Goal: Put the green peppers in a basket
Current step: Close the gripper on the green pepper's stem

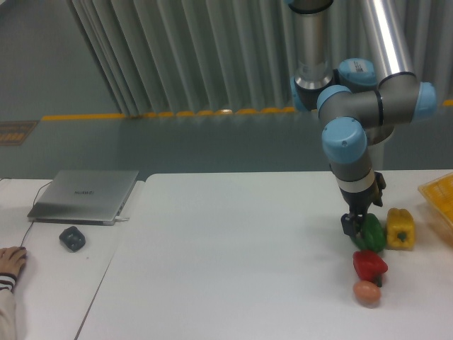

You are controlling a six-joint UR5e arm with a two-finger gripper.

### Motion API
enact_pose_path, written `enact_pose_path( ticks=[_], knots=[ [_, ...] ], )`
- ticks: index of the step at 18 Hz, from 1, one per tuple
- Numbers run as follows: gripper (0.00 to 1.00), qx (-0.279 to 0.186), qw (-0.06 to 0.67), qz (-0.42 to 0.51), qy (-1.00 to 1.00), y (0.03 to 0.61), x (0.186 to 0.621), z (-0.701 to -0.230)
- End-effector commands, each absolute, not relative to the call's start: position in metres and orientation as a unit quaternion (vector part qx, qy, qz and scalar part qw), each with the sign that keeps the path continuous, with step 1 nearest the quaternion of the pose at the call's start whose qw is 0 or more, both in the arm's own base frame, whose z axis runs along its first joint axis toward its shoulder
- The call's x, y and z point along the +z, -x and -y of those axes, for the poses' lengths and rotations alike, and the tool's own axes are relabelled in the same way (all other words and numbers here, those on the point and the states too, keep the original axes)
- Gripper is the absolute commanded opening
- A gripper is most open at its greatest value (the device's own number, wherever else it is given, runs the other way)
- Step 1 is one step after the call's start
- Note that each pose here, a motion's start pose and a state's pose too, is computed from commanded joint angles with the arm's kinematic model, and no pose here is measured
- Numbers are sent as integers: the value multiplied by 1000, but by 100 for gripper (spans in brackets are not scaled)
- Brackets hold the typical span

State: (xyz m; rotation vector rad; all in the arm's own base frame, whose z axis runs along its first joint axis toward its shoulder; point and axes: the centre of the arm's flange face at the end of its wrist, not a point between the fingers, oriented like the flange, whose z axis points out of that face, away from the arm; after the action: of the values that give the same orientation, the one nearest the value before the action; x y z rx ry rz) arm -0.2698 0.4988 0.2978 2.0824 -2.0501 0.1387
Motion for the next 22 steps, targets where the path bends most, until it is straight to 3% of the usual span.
enact_pose_path(
  ticks=[9, 11, 12, 16, 22],
  knots=[
    [98, 65, 114, 696, -706, 273, 275, -503],
    [86, 59, 113, 696, -706, 274, 276, -504],
    [73, 58, 113, 696, -707, 274, 277, -504],
    [51, 52, 111, 691, -713, 275, 275, -506],
    [48, 42, 108, 677, -727, 273, 283, -507]
  ],
)
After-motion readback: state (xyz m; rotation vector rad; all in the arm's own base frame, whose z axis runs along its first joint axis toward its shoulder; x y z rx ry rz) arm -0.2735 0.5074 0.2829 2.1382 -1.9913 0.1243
